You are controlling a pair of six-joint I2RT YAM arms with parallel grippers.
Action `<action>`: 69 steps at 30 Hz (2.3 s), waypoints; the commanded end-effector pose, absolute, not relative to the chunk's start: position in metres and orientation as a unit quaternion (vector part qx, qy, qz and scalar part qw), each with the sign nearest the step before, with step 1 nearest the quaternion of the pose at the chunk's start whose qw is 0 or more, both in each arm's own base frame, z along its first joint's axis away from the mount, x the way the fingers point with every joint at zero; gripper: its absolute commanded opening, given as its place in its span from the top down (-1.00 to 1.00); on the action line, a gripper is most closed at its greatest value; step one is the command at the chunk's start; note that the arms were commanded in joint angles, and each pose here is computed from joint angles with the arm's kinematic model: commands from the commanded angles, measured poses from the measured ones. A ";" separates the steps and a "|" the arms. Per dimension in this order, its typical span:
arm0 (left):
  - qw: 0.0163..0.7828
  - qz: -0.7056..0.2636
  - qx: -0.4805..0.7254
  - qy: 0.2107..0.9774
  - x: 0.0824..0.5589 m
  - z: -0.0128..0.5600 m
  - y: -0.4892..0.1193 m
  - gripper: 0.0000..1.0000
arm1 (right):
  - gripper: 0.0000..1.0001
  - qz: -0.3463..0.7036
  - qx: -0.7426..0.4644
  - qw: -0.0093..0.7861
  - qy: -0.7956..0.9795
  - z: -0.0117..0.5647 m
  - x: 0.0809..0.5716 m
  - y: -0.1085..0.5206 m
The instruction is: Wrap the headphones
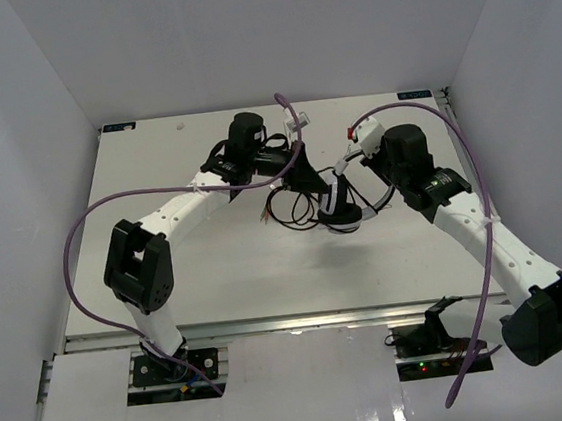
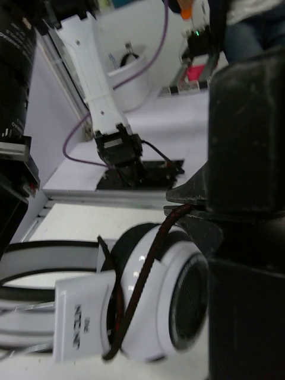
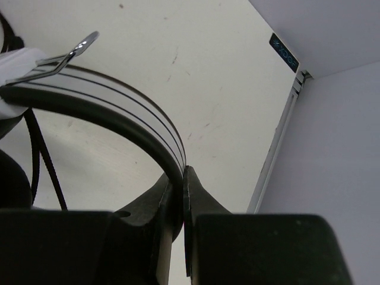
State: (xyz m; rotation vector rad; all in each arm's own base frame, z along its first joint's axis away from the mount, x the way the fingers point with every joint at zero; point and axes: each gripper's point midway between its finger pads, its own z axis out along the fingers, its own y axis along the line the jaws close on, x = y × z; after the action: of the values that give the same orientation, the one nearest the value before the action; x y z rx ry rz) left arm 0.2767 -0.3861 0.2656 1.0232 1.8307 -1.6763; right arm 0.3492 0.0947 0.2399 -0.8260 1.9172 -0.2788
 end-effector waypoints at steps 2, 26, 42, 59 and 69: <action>0.218 -0.644 0.312 0.663 0.251 0.310 -0.398 0.69 | 0.85 -0.143 -0.192 0.579 0.779 0.303 0.382 0.090; 0.362 -0.540 0.288 0.703 0.220 0.218 -0.463 -0.06 | 0.85 0.068 -0.117 0.567 0.813 0.340 0.406 0.119; 0.605 -0.289 0.408 0.620 0.258 0.091 -0.443 0.11 | 0.85 0.247 -0.129 0.572 0.771 0.424 0.354 0.121; 0.604 -0.289 0.353 0.653 0.302 0.094 -0.328 1.00 | 0.85 0.319 -0.329 0.552 0.696 0.418 0.297 0.106; 0.474 -0.454 0.354 0.666 0.331 0.172 -0.319 1.00 | 0.85 0.159 -0.509 0.513 0.673 0.335 0.267 0.133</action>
State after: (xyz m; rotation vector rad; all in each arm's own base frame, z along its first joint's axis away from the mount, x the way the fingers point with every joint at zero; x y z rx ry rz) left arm 0.3450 -0.3012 0.1556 0.7636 1.4926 -0.8503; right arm 0.2863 0.1141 0.3642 -0.9978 1.6827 0.5488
